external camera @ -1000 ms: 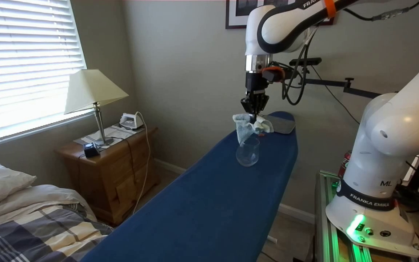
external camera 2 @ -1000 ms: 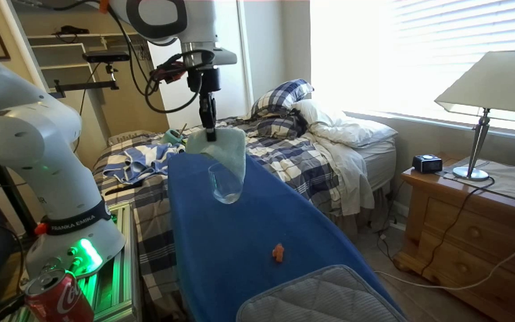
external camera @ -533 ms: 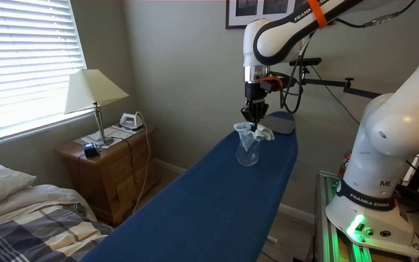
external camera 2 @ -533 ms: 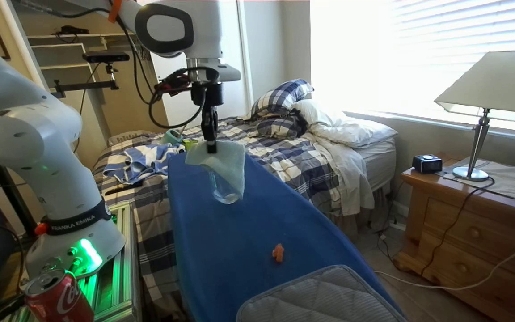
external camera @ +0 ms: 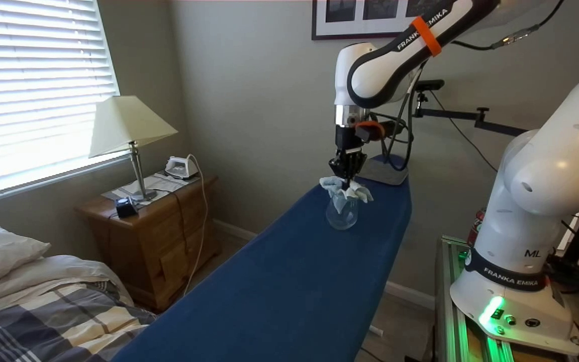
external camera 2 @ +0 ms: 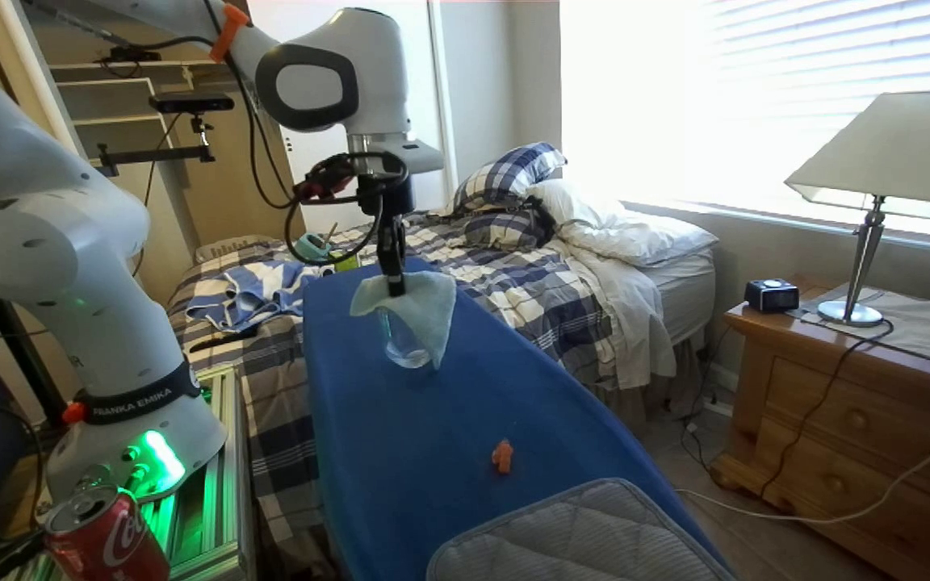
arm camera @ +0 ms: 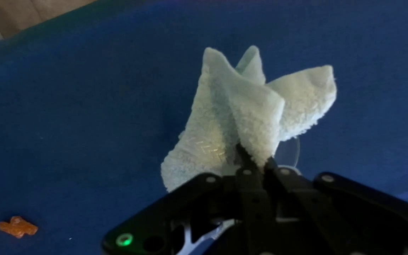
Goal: Put the small blue towel inside the glass cup
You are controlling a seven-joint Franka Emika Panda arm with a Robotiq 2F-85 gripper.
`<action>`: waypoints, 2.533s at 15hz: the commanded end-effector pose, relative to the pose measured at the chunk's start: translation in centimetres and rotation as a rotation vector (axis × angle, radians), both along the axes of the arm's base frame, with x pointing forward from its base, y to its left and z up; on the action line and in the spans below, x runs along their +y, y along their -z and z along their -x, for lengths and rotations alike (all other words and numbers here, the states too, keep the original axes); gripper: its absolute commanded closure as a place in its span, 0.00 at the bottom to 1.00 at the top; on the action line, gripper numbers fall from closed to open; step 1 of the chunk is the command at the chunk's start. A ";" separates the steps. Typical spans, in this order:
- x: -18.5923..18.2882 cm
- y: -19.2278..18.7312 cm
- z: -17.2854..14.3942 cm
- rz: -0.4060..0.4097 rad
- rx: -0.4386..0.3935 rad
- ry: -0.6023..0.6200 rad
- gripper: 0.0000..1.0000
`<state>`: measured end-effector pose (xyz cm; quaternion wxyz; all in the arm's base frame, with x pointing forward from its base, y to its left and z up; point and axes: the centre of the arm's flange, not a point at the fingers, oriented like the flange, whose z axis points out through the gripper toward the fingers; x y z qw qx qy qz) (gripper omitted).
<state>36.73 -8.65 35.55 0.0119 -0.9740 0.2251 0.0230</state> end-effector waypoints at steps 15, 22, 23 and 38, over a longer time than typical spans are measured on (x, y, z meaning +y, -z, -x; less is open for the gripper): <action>0.5 2.2 0.7 0.022 -0.031 -0.010 0.98; 0.9 1.1 0.3 0.031 -0.051 -0.022 0.98; 0.9 1.1 0.3 0.026 -0.047 -0.021 0.69; 1.9 -0.8 -0.4 0.020 -0.082 -0.034 0.00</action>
